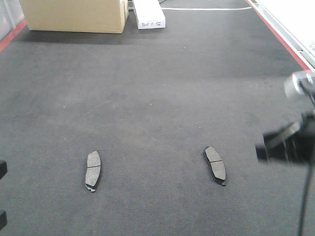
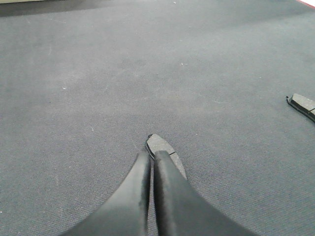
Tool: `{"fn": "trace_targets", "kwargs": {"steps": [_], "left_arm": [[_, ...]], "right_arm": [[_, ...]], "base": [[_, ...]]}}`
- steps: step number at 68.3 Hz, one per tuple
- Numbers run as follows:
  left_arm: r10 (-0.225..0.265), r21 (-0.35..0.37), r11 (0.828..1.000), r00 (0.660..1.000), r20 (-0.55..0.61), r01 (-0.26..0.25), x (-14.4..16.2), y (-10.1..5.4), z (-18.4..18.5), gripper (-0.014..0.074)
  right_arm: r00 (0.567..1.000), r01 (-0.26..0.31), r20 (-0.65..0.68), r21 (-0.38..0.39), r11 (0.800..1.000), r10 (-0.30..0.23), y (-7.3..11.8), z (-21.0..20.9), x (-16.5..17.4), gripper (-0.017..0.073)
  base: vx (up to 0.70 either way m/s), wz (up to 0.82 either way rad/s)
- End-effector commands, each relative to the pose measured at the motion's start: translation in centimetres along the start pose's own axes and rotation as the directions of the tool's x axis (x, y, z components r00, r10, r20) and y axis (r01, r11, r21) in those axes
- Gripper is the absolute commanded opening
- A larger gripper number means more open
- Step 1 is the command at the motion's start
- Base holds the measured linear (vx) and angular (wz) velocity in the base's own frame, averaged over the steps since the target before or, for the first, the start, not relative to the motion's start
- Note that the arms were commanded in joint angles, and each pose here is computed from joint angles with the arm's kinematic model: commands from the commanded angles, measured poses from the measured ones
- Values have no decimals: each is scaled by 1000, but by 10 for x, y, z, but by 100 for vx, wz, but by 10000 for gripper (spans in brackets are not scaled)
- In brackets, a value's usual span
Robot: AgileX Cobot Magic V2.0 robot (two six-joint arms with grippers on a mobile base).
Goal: Move and align brake pads A on conveyor
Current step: 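Raise the open right gripper away from the placed pad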
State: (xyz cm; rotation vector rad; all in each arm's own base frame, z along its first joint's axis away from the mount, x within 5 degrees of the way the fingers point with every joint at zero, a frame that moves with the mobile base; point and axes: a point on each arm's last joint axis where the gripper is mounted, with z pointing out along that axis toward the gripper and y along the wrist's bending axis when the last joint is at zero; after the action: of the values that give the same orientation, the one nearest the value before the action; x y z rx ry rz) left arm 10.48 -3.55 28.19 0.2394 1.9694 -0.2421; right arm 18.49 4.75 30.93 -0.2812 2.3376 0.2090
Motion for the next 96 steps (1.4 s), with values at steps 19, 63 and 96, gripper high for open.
{"fn": "trace_targets", "kwargs": {"steps": [19,63,96], "left_arm": [[1,24,1000,996,92,-3,-14,-3,-3,-6],[1,24,1000,996,92,-3,-14,-3,-3,-6],[1,24,1000,996,92,-3,-14,-3,-3,-6]], "right_arm": [[986,29,165,15,999,-31,2,-36,59,-8],[975,32,221,13,999,-34,3,-48,70,-8],[975,31,221,12,999,-33,3,-49,70,-8]], "base": [[0,0],[0,0],[0,0]]}}
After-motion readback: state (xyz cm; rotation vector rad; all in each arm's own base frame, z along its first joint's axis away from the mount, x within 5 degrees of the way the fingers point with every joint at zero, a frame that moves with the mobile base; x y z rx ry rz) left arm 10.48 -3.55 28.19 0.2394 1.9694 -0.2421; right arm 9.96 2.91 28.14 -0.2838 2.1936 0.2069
